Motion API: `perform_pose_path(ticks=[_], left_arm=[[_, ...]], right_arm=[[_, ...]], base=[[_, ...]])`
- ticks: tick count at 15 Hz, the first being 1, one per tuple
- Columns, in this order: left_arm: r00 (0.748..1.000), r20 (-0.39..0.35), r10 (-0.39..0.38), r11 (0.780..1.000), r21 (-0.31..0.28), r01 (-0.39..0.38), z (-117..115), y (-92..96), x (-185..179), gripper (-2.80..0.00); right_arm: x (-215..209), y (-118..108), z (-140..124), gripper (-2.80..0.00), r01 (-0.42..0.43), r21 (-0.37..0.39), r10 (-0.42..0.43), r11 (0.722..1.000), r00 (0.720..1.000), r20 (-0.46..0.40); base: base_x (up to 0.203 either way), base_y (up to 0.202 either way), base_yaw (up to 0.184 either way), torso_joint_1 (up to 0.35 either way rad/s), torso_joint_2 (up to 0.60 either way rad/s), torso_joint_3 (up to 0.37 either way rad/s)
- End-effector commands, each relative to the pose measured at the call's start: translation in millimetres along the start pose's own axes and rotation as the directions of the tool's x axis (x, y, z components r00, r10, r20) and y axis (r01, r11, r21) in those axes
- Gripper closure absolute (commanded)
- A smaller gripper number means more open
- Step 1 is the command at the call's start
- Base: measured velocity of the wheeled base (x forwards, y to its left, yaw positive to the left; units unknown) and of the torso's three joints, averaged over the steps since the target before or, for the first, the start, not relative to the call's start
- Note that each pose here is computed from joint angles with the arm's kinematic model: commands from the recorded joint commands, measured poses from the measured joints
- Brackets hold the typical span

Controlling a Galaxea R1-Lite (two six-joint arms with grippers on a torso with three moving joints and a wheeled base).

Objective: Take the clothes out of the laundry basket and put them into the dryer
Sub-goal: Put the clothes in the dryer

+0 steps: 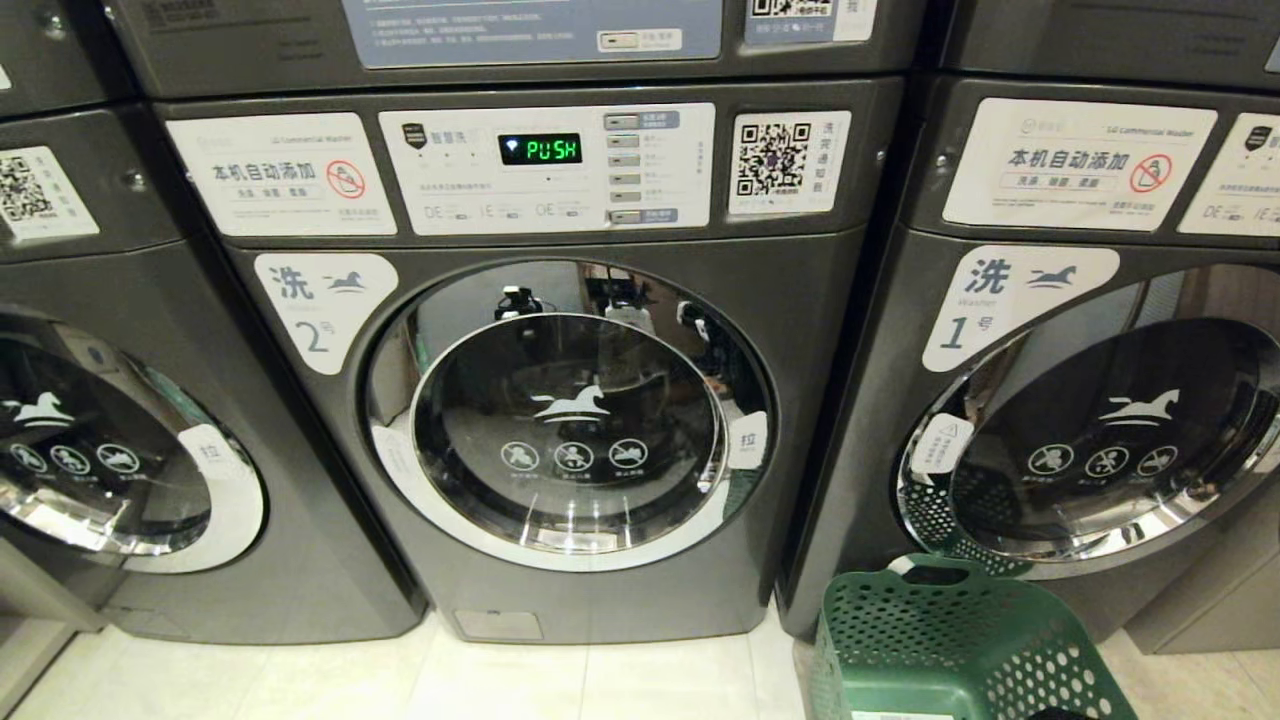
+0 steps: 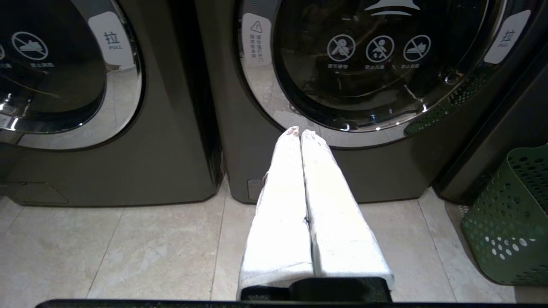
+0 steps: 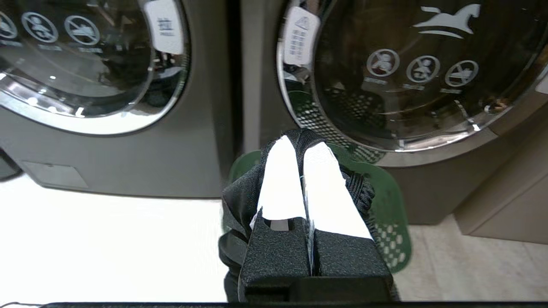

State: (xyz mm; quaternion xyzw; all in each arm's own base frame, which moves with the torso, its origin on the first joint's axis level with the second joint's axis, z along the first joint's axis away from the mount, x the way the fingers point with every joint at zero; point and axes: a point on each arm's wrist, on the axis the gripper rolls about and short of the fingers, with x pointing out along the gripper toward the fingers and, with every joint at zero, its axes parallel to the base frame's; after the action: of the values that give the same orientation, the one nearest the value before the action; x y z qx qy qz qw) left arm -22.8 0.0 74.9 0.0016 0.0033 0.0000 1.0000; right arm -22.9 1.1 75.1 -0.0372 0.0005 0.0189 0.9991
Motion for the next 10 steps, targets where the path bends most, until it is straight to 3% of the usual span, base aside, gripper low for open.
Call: perform_pose_path(ticks=[1, 10], left_arm=[[1.000, 0.000, 0.000, 1.000, 0.000, 0.000, 0.0, 0.0, 0.0, 0.00], [1.000, -0.001, 0.000, 1.000, 0.000, 0.000, -0.4, 0.0, 0.1, 0.00]], right_arm=[[0.1, 0.0, 0.0, 0.00, -0.002, 0.001, 0.002, 1.000, 1.000, -0.001], [0.1, 0.0, 0.0, 0.00, -0.001, 0.001, 0.001, 1.000, 1.000, -0.001]], base=[[0.000, 0.197, 0.001, 0.002, 0.00, -0.002], [0.000, 0.194, -0.002, 0.002, 0.00, 0.003]])
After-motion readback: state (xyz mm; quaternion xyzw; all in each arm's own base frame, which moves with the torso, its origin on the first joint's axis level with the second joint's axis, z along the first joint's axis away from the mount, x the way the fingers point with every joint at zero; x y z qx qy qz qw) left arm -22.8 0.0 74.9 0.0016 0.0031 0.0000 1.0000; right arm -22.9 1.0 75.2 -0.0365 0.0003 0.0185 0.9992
